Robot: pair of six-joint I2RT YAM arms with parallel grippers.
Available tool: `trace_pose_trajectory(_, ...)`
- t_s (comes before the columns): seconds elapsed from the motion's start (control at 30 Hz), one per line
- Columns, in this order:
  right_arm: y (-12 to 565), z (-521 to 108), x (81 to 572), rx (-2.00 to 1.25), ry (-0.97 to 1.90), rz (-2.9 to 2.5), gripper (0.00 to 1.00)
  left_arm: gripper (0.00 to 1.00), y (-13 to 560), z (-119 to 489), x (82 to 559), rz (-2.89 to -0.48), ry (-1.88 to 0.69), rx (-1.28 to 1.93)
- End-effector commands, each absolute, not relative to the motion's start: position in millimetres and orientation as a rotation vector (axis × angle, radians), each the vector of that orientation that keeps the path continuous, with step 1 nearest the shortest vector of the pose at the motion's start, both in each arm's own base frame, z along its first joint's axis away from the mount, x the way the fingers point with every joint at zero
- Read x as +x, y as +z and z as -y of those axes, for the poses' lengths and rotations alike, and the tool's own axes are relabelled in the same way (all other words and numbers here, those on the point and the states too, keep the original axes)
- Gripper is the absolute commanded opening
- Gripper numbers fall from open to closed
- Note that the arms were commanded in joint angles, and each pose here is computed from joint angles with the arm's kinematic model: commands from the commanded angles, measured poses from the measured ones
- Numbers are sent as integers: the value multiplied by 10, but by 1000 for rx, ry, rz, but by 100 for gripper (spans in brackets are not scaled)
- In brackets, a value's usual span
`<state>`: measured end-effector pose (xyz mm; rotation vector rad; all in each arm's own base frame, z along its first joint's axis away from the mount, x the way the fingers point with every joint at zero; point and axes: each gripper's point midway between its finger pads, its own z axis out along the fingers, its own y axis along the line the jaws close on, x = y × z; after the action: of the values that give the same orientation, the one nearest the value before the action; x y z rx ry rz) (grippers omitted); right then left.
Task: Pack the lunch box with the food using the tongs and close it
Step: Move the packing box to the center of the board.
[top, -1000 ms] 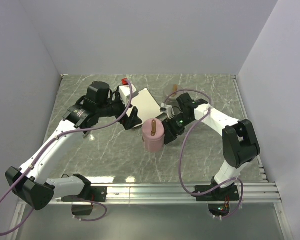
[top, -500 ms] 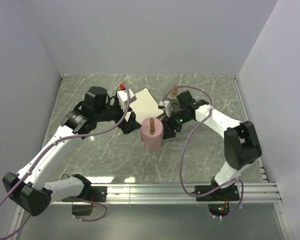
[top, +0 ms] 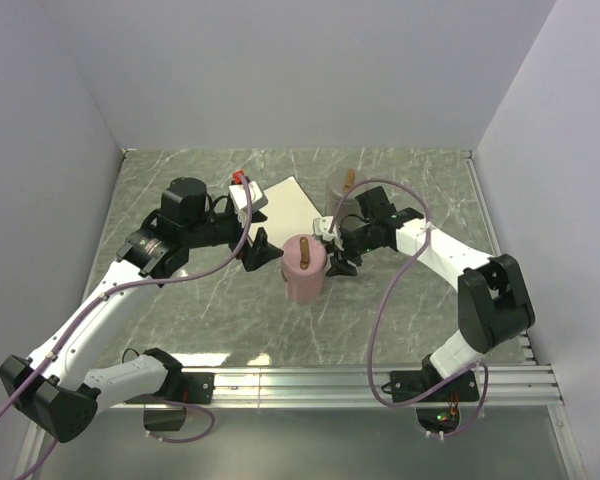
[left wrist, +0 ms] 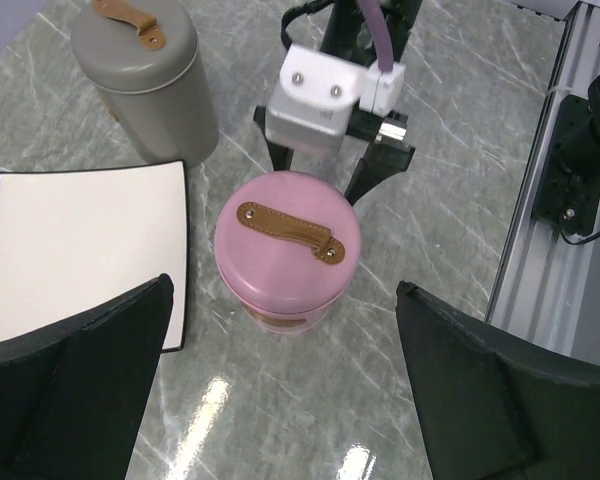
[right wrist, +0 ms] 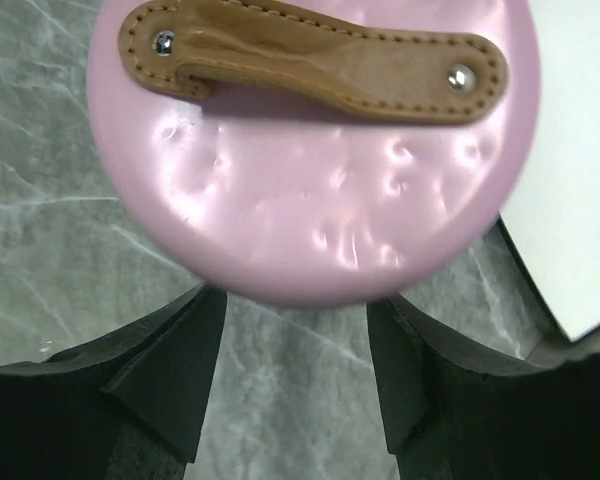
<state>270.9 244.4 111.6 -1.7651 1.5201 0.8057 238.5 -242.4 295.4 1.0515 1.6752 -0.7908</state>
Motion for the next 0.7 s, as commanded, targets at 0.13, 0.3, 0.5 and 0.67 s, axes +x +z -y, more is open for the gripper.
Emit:
trace_pose_trajectory(0.13, 1181, -2752, 2674, -1893, 833, -1313, 65, 99, 3072, 2418, 2393, -1618, -778, 1059)
trace_pose_trajectory(0.3, 1130, -2940, 2419, -1898, 897, -1325, 63, 99, 3049, 2408, 2393, -1619, -775, 1053)
trace_pose_trajectory(0.5, 1073, -3181, 2248, -1882, 951, -1358, 62, 100, 3083, 2402, 2410, -1635, -780, 1030)
trace_pose_trajectory(0.67, 1188, -3047, 2331, -1786, 930, -1461, 62, 99, 3206, 2351, 2561, -1696, -864, 894)
